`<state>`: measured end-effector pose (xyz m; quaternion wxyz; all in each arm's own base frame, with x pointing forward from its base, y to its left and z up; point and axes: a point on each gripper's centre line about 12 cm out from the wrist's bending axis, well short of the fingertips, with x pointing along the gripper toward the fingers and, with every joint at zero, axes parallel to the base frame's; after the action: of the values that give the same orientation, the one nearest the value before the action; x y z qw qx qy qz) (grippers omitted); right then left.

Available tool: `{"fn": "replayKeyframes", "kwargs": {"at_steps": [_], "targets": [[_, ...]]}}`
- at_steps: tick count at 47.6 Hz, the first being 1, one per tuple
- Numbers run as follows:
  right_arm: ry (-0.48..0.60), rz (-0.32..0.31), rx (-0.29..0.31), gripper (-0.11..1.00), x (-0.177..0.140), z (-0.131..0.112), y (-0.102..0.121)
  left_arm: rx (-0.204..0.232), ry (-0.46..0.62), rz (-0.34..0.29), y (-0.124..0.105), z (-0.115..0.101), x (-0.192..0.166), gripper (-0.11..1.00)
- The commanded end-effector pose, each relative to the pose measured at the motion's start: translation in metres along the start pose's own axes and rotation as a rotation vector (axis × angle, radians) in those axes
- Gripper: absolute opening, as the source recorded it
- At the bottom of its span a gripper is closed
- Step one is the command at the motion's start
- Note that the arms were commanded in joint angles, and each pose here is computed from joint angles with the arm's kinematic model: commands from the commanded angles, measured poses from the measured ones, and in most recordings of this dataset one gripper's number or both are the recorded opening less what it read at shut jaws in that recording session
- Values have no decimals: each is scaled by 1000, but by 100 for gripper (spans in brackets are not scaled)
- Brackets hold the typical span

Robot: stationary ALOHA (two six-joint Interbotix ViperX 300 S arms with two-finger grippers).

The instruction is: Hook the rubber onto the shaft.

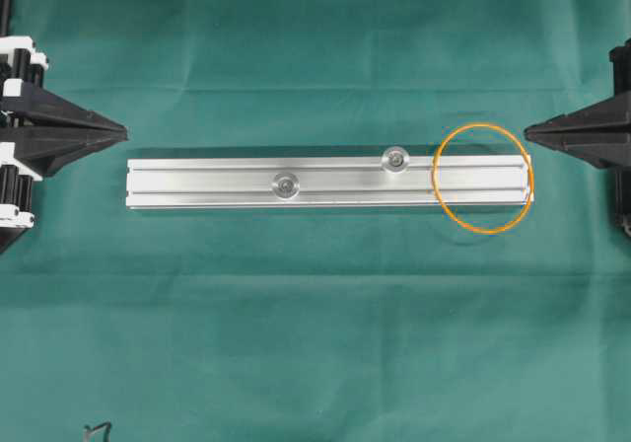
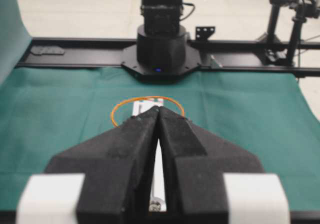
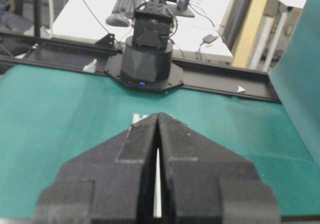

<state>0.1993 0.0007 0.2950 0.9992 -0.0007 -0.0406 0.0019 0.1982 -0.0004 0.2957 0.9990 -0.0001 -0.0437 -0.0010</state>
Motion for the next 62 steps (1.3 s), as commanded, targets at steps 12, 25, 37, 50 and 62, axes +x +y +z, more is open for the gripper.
{"fn": "replayKeyframes", "kwargs": {"at_steps": [12,25,37,50,62], "targets": [[51,2,15,3,4,8,0,62,3,-7,-1,12,4,0],[175,0,26,3,5,3,0,56,106,-5,0,5,5,0],[423,-17,103,3,2,-10,1,55,321,0,1,-3,3,0],[713,-45,145,3,-2,-34,1,53,508,4,2,-11,-3,0],[749,-48,141,3,2,-39,1,38,523,8,2,-12,-2,0]]}}
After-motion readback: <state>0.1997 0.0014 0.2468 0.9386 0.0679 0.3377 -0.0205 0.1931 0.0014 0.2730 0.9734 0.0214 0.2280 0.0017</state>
